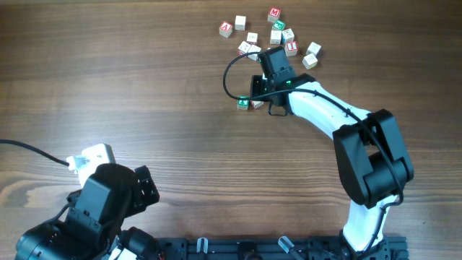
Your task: Form a circle
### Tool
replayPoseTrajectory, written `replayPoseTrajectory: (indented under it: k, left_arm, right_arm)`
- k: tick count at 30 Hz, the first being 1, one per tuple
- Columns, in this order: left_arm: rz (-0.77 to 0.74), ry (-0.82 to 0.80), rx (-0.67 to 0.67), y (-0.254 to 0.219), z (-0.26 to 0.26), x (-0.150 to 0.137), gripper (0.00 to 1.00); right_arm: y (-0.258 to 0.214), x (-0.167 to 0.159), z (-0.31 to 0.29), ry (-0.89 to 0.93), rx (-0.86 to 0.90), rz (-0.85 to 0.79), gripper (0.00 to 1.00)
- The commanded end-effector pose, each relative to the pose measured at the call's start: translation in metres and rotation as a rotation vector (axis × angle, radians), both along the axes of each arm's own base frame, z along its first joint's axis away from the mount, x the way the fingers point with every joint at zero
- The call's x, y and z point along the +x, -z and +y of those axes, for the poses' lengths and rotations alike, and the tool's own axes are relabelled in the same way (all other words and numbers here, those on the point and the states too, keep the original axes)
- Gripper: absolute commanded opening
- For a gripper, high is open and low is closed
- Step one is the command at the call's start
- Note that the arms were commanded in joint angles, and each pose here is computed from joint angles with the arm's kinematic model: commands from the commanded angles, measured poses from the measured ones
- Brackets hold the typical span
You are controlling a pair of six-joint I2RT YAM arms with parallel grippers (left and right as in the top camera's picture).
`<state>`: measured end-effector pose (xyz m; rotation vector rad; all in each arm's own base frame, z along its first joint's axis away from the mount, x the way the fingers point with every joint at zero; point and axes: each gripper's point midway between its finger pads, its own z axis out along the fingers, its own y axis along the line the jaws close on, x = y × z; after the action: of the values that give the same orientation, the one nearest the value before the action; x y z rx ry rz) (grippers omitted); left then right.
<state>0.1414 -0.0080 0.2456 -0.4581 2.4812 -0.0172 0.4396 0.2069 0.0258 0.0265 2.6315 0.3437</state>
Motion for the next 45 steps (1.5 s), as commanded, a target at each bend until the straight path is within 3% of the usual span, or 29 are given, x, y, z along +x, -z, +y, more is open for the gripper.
replayPoseTrajectory:
  k: [1,23,34,45]
  left_arm:
    - [0.005,-0.011,-0.005,0.002,0.0,0.0,1.0]
    - [0.005,-0.011,-0.005,0.002,0.0,0.0,1.0]
    - [0.005,-0.011,-0.005,0.002,0.0,0.0,1.0]
    - [0.005,-0.011,-0.005,0.002,0.0,0.0,1.0]
  right_arm:
    - [0.014,-0.006,0.001,-0.022,-0.009,0.029,0.05]
    - [0.012,-0.004,0.005,-0.051,-0.003,0.014,0.04]
    - [0.016,-0.002,-0.016,0.075,-0.069,0.015,0.05]
    - [0.016,-0.007,-0.005,0.015,-0.029,0.04,0.05]
